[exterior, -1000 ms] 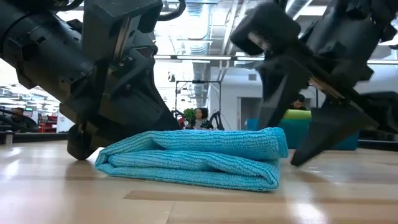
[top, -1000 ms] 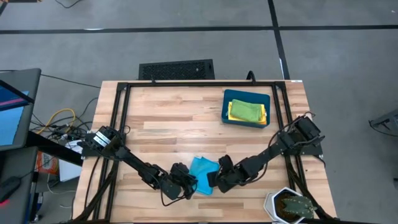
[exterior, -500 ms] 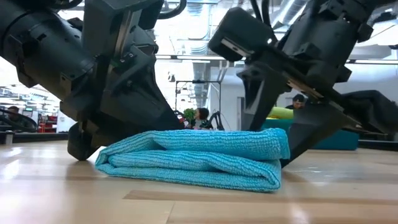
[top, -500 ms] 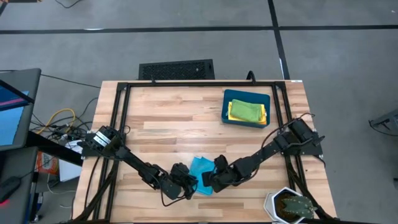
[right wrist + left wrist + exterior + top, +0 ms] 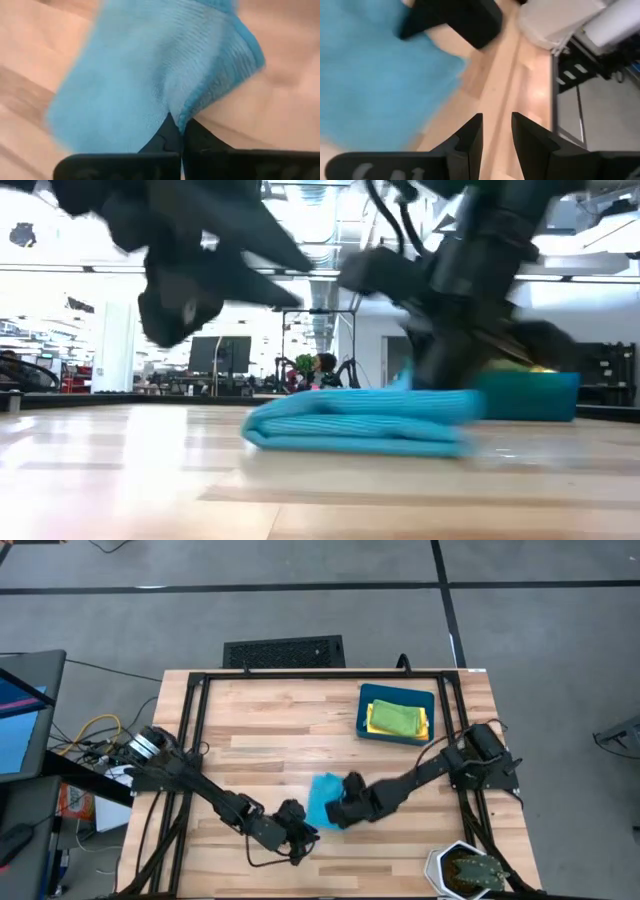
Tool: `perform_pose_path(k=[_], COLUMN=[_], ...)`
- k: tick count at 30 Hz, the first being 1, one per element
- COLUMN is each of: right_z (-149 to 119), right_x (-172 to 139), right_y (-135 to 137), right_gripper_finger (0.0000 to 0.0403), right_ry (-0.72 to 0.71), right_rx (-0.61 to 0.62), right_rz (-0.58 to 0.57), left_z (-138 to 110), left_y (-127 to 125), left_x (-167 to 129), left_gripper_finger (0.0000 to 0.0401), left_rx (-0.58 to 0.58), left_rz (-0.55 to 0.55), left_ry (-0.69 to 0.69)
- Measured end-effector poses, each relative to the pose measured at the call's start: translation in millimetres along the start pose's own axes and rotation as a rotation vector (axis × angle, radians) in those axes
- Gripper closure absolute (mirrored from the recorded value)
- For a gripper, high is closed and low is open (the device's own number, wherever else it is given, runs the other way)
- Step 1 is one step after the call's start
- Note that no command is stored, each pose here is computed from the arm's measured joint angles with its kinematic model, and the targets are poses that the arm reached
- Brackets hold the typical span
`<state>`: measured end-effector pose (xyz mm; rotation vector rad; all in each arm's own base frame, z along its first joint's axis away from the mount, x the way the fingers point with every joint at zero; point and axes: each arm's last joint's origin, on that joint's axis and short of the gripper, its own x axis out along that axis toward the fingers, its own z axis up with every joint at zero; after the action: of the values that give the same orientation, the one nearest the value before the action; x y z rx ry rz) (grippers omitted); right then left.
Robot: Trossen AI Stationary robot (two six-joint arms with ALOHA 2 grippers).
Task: Fold microfiber towels
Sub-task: Put the blue microfiber cloth into the blue bin
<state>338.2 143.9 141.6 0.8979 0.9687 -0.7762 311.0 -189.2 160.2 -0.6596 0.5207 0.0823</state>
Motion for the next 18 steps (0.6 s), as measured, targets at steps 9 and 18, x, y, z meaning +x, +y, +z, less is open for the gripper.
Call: perform_pose_path(k=[9,18], right_z=[89,176], right_x=[-79,-176], right_y=[-27,-104], right_gripper_finger=[0.0393,0.0393], right_ry=[-0.113,-0.385], right_rx=[-0.138,0.045], right_rz=[-0.020,-0.014], left_z=[47,57], left_y=[-15,-9], left_x=[-59,-79], left_gripper_finger=[0.0308,0.0308], left_rx=[0.086,0.117], left_rz=[0.049,0.155], left_ry=[-0.132,-0.169])
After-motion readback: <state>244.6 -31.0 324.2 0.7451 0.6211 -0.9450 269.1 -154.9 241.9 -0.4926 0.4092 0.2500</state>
